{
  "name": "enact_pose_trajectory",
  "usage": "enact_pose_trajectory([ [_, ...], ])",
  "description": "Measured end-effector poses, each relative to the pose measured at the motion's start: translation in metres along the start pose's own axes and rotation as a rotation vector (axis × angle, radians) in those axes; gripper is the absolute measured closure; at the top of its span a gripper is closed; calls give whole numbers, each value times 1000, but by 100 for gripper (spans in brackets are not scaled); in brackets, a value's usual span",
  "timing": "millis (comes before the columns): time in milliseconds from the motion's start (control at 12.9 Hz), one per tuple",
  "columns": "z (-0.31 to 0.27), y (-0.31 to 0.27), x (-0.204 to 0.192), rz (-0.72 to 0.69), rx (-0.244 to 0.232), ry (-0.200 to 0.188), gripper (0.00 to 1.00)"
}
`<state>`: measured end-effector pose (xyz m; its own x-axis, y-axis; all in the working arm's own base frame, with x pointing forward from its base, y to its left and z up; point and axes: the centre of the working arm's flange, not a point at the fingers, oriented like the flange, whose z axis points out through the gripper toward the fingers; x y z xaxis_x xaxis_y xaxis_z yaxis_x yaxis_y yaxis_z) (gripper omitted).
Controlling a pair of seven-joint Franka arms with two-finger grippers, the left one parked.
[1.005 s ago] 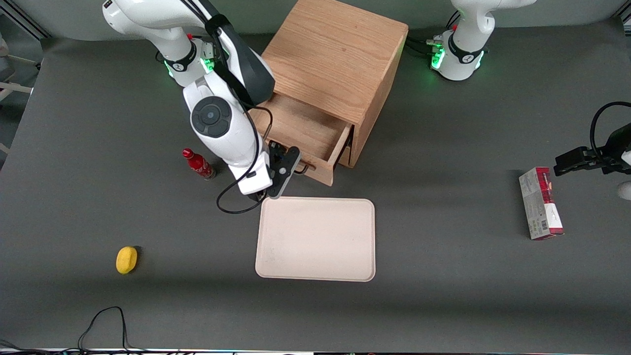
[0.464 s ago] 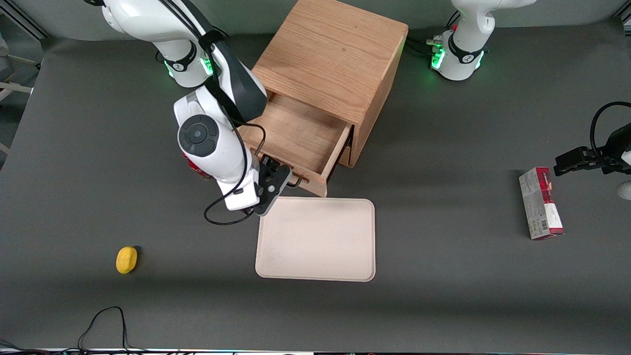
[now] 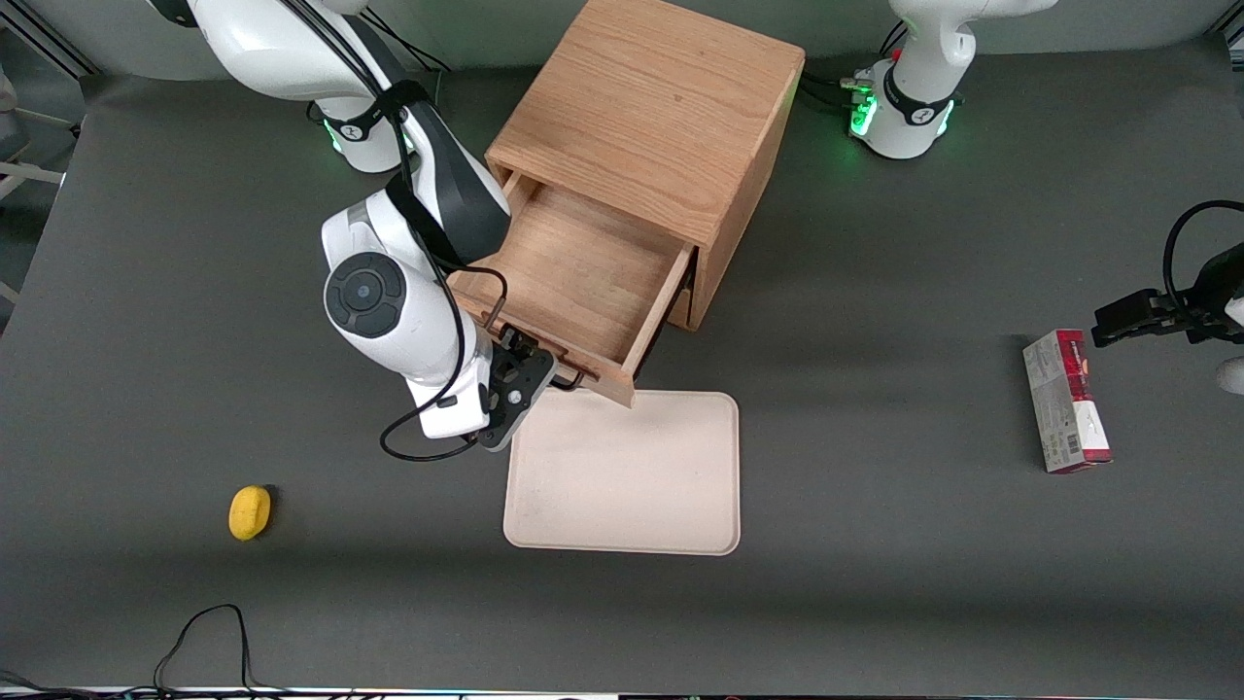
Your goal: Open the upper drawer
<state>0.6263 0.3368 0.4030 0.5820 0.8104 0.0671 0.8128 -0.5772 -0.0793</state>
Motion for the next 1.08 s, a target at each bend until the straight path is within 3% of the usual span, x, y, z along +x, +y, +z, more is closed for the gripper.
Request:
enact_pose_trajectory([
  [1082, 5, 53, -14, 72, -13, -2, 0],
])
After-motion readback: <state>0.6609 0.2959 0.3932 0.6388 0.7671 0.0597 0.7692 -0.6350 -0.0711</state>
